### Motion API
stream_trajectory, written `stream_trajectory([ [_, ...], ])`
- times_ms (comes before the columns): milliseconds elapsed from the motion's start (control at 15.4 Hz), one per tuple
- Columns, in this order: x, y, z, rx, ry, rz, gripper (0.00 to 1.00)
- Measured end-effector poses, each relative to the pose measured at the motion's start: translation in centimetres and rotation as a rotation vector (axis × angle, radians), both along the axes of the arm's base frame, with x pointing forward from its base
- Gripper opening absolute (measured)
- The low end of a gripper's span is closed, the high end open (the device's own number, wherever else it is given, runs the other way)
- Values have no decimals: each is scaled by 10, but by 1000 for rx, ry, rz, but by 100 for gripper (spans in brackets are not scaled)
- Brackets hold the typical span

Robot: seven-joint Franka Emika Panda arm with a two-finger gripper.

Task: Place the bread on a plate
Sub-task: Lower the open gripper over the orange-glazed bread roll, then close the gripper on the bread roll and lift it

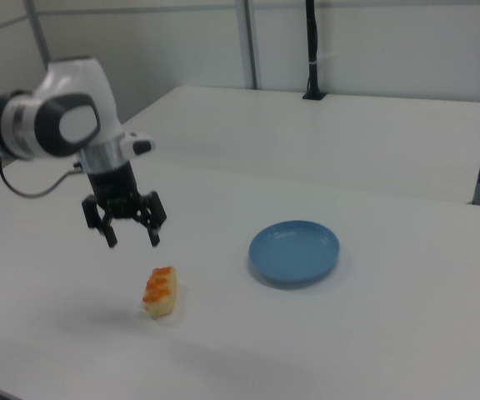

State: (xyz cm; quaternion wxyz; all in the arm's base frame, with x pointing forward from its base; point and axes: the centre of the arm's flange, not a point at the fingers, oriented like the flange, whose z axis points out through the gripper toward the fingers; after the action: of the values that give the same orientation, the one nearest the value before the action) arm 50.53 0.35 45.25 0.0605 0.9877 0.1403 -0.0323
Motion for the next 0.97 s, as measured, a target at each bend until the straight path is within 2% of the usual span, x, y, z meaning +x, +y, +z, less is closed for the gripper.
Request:
stream_trajectory([
  [259,-6,1,-53,-38,-1,55,98],
  [713,18,4,-113,-12,-33,81,98],
  [972,23,4,-137,-13,-24,96,96],
])
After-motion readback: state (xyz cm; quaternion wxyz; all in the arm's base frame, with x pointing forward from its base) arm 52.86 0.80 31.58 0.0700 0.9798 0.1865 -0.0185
